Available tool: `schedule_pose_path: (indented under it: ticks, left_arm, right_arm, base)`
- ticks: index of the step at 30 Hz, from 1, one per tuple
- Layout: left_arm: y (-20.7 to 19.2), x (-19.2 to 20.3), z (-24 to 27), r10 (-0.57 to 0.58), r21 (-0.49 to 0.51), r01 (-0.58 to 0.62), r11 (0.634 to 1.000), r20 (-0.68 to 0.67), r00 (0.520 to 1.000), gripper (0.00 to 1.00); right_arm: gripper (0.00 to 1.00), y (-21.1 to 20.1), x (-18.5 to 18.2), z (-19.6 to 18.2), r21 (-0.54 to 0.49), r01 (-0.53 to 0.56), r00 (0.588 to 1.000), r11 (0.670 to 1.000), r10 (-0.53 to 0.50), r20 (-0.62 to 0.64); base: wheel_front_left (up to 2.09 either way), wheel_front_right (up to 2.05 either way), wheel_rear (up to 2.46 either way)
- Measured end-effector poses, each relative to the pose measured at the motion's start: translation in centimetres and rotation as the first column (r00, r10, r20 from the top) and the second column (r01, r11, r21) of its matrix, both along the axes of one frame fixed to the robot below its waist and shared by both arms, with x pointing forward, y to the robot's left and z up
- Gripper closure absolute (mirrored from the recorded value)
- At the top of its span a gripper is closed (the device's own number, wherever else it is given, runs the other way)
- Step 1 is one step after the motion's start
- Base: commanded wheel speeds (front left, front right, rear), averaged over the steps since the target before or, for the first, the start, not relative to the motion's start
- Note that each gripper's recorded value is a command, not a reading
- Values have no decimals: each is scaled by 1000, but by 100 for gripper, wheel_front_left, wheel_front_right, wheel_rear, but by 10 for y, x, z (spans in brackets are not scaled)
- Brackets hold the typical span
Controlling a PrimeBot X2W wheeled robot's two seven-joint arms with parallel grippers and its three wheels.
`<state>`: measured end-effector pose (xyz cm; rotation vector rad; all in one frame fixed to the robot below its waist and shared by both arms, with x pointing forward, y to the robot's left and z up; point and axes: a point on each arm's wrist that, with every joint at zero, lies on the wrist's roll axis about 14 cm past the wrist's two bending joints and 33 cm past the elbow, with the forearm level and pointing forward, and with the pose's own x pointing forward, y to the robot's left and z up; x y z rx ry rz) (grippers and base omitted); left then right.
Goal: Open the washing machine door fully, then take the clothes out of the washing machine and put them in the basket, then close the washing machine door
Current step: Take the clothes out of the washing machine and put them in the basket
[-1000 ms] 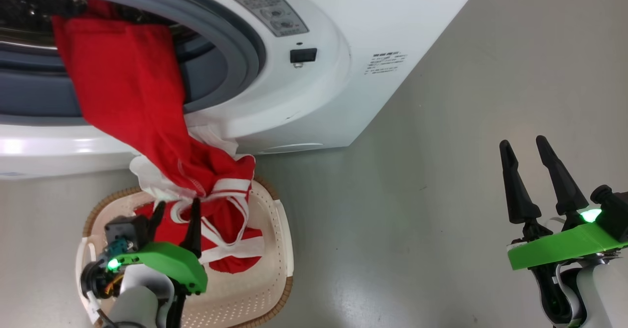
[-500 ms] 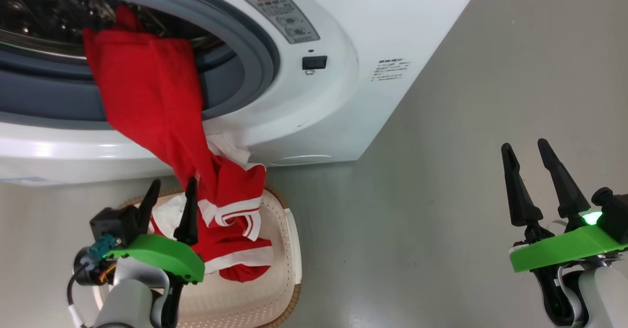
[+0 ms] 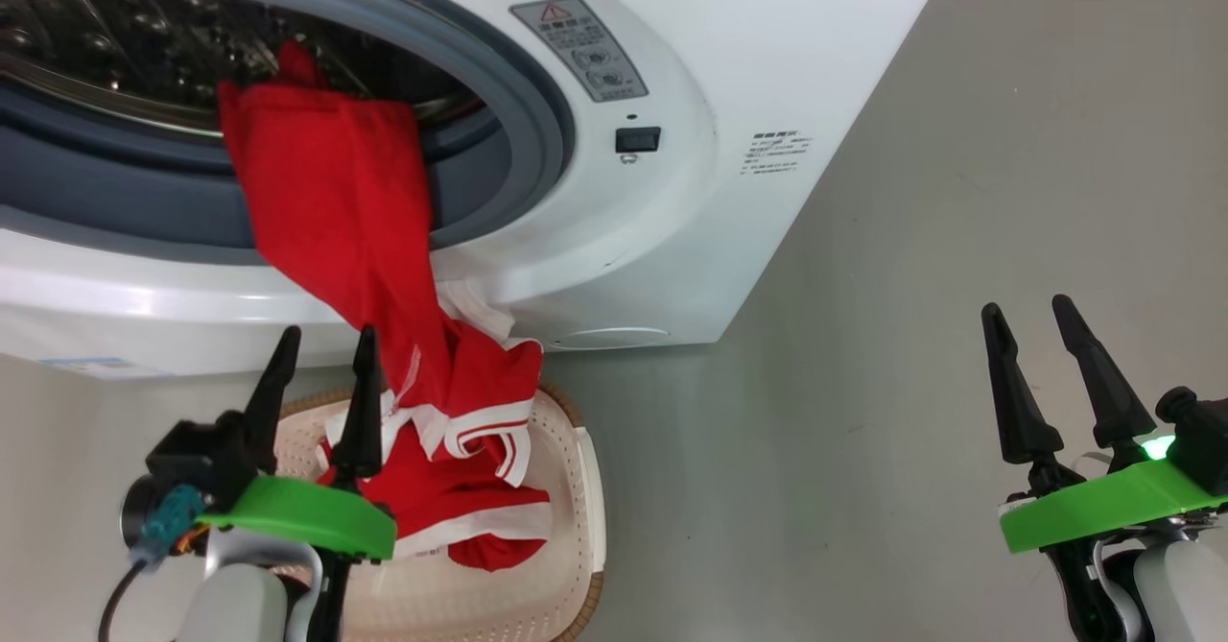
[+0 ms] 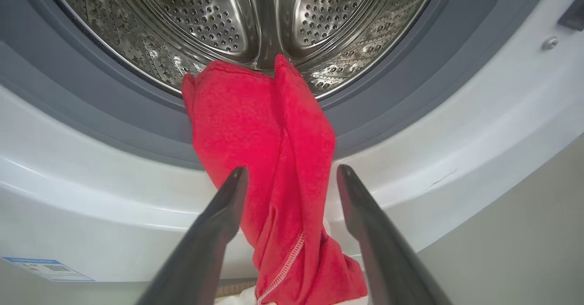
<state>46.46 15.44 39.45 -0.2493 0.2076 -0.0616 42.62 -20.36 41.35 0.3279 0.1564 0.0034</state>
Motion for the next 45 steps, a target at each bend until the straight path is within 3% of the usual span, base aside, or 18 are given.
schedule_pose_path:
  ticks: [19,29,45]
  left_arm:
    - [12,-29,20,55,20,-56,998,56,997,0]
    - [-9,-29,10,-1,16,1,1000,23,1000,0]
    - [-35,72,15,-103,32,104,994,-52,993,0]
  right_arm:
    - [0,-4,-12,-2,-5,11,1000,1000,-11,-18]
    - [0,-5,-12,-3,-5,13,1000,1000,-13,-18]
    - [0,-1,-13,-15,2,6,999,1000,-6,-51]
  base:
    - [0,0,0]
    - [0,0,0]
    - [0,0,0]
